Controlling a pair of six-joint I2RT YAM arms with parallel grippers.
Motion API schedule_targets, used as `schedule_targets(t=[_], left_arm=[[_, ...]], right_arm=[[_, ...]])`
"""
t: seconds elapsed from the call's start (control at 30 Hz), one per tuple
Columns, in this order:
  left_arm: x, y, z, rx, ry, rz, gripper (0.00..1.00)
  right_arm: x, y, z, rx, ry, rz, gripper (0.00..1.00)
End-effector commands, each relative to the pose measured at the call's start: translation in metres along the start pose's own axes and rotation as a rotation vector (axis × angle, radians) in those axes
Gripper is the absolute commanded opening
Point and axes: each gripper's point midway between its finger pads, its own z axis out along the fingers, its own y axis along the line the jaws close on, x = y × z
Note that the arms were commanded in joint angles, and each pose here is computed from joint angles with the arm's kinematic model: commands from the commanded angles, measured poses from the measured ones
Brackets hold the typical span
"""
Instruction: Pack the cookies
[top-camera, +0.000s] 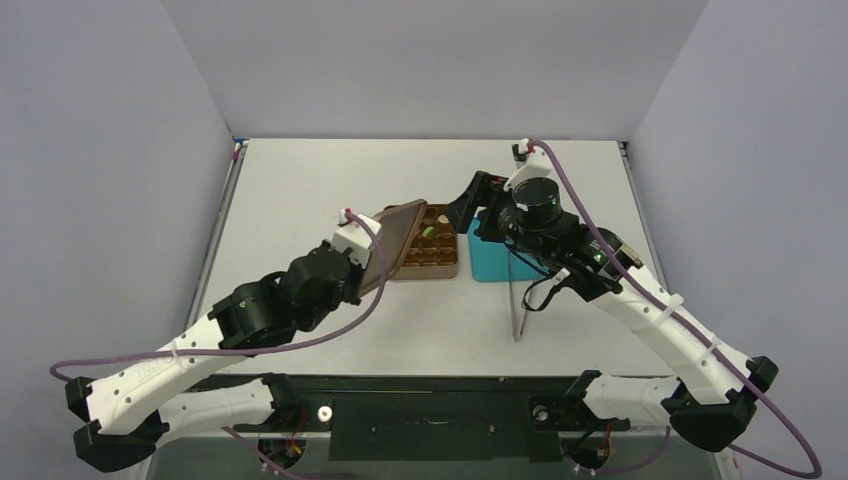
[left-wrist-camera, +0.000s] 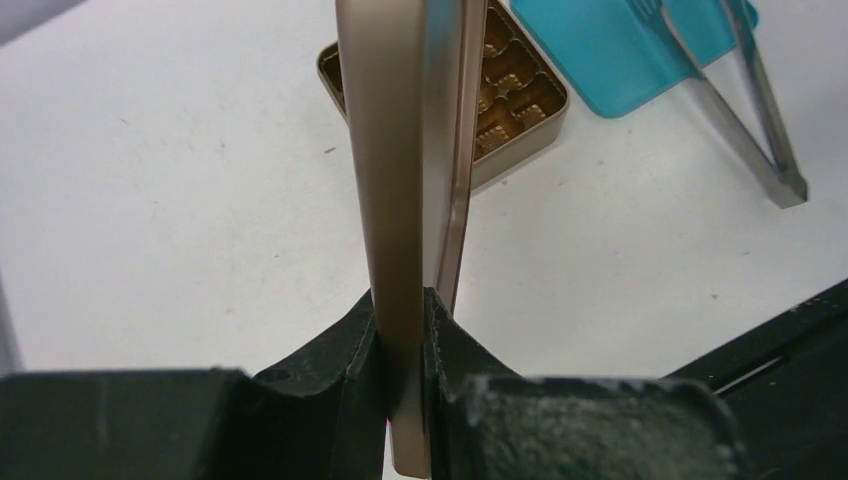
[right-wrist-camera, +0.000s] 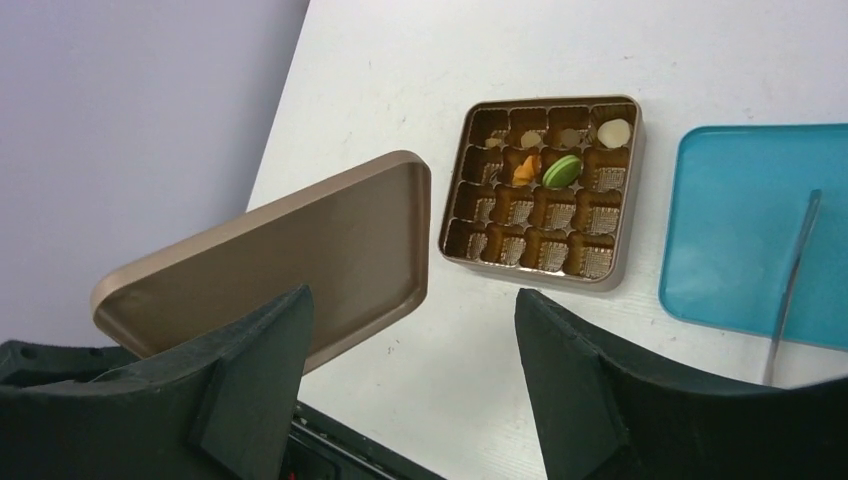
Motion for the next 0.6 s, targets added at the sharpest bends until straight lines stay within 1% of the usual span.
schedule_targets(t=[0.0,0.17,0.2,0.23,0.37,0.47,0.57], left_arm=[[-0.031,0.011,-0.008,-0.138,-0.137,0.099,0.00],[-0.034,0.000,-0.011,-0.196,-0.212,0.176,0.00],[-0.029,-0.002,-0.009,-0.208,-0.207,0.214,0.00],[-0.032,-0.006,-0.013,-0.222,-0.228,0.228,0.00],[-0.023,-0.020,-0.013,-0.278,-0.238,0.352,0.00],[-0.021,-0.025,-0.012,-0.293,-0.246,0.383,0.00],[-0.016,-0.028,-0.010,-0.303,-0.249,0.410,0.00]], right_arm=[[-0.013,0.020,0.000,-0.081,-0.001,0.088,0.70],[-0.009,0.022,0.015,-0.091,0.015,0.168,0.70],[-0.008,0.023,0.017,-0.093,0.019,0.177,0.70],[-0.008,0.023,0.019,-0.095,0.015,0.196,0.70],[-0.008,0.025,0.024,-0.112,0.007,0.243,0.70],[-0.005,0.027,0.029,-0.127,0.010,0.275,0.70],[0.004,0.032,0.032,-0.155,0.047,0.295,0.70]])
